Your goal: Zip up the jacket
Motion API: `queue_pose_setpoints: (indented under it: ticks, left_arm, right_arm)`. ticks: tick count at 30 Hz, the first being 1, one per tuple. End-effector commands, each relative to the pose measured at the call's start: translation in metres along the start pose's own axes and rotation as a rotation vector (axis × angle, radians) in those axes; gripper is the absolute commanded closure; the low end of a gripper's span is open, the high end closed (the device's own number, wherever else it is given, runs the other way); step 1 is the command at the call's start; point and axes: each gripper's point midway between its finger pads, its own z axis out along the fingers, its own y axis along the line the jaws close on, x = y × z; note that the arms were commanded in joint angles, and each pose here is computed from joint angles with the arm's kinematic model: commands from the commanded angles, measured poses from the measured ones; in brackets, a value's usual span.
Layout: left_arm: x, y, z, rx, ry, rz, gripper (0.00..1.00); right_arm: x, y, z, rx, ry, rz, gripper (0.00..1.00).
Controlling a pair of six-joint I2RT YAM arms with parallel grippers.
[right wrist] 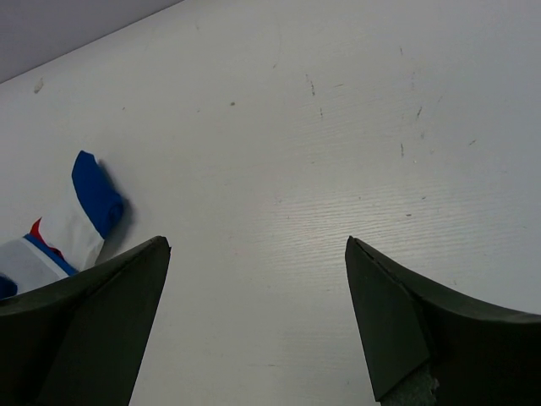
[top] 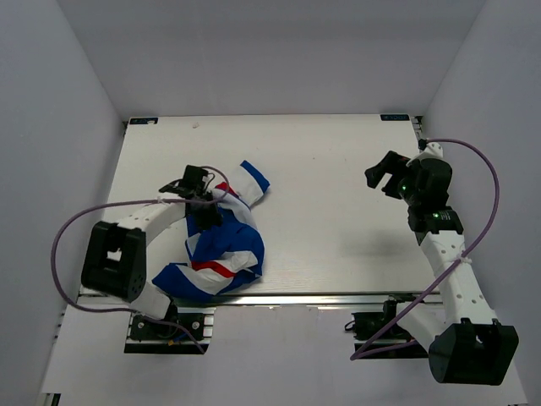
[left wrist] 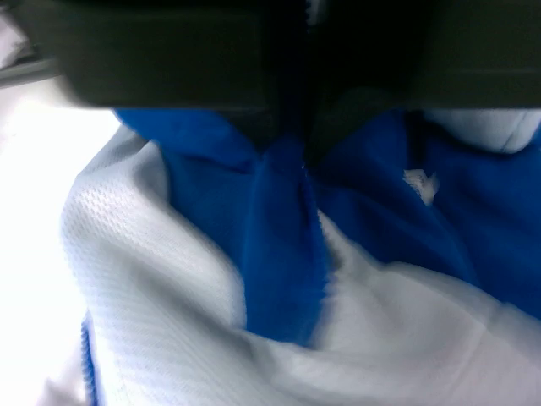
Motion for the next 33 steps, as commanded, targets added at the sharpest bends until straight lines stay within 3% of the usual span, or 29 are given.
queue_pose_setpoints:
  ticks: [1,2,6,10,12,15,17,18,19,20,21,22,26,30,33]
  left_arm:
    - [-0.021,-0.052,0.012,0.089,-0.056,0.115,0.82]
    - [-0.04,-0.069,0.007,0.11,-0.092,0.153,1.0]
    - [-0.085,-0.131,-0.016,0.243,-0.2,0.276,1.0]
    - [-0.122,-0.215,-0.082,0.461,-0.431,0.448,1.0]
    - [-0.128,-0.251,-0.118,0.578,-0.488,0.559,1.0]
    - [-0.105,-0.291,-0.153,0.74,-0.498,0.75,1.0]
    - [-0.091,-0.294,-0.159,0.78,-0.504,0.835,1.0]
    - [-0.085,-0.292,-0.164,0.785,-0.508,0.85,0.92]
    - [-0.082,-0.276,-0.144,0.719,-0.483,0.824,0.76]
    - [-0.082,-0.263,-0.131,0.662,-0.471,0.795,0.3]
    - [-0.078,-0.245,-0.115,0.582,-0.433,0.755,0.02]
    - [-0.077,-0.217,-0.09,0.458,-0.409,0.707,0.02]
    - [-0.052,-0.155,-0.053,0.245,-0.282,0.601,0.02]
    - [-0.038,-0.132,-0.051,0.201,-0.274,0.501,0.02]
    - [-0.035,-0.122,-0.043,0.167,-0.269,0.44,0.02]
  right_arm:
    - [-0.007,0.016,-0.003,-0.082,-0.025,-0.005,0.11]
    - [-0.009,0.019,-0.005,-0.099,-0.034,-0.012,0.11]
    - [-0.012,0.025,-0.011,-0.131,-0.048,-0.026,0.11]
    - [-0.011,0.031,-0.015,-0.16,-0.032,-0.035,0.11]
    - [-0.01,0.036,-0.016,-0.188,-0.023,-0.036,0.11]
    - [-0.008,0.04,-0.016,-0.219,-0.017,-0.042,0.11]
    - [-0.005,0.04,-0.014,-0.225,-0.009,-0.043,0.11]
    - [-0.004,0.041,-0.014,-0.228,-0.003,-0.042,0.11]
    - [-0.002,0.039,-0.011,-0.222,0.012,-0.045,0.11]
    - [0.001,0.037,-0.01,-0.213,0.028,-0.047,0.11]
    - [0.0,0.036,-0.009,-0.203,0.032,-0.05,0.11]
    - [0.002,0.034,-0.006,-0.193,0.045,-0.048,0.11]
    - [0.007,0.029,0.003,-0.186,0.077,-0.077,0.11]
    - [0.016,0.037,0.017,-0.241,0.124,-0.098,0.11]
    - [0.022,0.053,0.029,-0.227,0.138,-0.204,0.11]
